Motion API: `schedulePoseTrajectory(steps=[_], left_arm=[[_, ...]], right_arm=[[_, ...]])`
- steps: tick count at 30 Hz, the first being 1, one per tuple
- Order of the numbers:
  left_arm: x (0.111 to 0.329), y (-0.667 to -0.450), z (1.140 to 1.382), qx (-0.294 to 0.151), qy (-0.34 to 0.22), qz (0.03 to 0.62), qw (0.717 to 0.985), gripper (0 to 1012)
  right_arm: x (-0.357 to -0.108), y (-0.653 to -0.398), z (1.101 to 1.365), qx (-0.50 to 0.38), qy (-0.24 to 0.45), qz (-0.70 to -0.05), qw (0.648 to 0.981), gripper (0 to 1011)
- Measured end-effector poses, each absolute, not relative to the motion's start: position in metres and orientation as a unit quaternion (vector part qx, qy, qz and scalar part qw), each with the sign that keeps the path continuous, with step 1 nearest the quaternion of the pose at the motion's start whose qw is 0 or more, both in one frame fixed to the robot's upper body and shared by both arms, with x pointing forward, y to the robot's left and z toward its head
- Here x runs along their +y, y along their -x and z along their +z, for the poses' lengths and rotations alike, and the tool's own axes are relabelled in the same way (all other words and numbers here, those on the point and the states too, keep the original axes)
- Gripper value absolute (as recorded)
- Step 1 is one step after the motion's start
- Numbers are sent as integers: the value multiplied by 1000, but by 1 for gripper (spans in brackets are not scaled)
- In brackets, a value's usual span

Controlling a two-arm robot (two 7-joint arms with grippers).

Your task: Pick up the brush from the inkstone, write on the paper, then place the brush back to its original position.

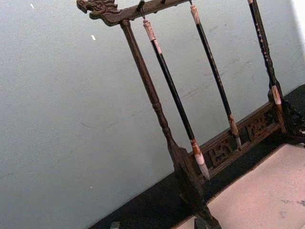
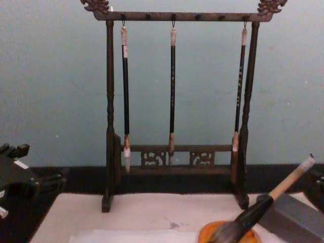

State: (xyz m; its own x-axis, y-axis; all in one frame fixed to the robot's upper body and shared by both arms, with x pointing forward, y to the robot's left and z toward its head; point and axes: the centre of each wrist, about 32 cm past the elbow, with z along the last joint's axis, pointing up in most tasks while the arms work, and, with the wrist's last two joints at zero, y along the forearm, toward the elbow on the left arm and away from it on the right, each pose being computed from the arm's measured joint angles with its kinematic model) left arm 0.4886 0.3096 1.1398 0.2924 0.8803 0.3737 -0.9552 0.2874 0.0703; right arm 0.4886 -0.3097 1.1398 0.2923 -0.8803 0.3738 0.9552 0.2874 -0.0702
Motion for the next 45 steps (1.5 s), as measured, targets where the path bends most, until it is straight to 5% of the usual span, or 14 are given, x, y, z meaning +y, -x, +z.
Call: schedulePoseTrajectory(steps=[45], left_arm=[[310, -489, 1140, -132, -141, 580, 791, 1010]], right_arm=[[-310, -489, 1140, -132, 142, -580, 791, 1000]])
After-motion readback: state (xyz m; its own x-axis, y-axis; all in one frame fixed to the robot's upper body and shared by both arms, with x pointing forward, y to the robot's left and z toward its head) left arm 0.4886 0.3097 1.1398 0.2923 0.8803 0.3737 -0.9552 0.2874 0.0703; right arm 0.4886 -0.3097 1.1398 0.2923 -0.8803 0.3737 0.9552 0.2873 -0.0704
